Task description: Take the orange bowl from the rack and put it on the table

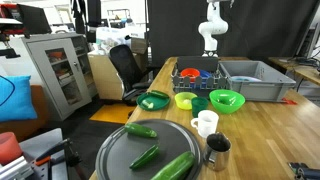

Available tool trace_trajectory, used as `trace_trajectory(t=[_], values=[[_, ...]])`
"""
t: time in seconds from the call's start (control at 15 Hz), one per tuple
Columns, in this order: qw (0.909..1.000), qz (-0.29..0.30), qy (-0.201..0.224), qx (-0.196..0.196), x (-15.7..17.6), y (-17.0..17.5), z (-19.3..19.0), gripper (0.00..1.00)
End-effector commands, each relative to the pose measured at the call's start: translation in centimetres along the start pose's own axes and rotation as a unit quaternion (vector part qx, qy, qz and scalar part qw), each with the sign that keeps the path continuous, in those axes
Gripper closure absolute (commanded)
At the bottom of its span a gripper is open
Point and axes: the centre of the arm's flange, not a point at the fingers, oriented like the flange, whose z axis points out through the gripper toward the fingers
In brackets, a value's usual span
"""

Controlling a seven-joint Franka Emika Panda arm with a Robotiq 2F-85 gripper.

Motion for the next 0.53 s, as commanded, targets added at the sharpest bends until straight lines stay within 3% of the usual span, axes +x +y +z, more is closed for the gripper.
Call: trace_trajectory(t=[0.0,0.47], values=[[1.0,0.0,0.0,0.0,0.0,0.0,0.0,0.0],[0.9997,0.018,0.004,-0.016,1.2,-0.2,0.2,0.0]])
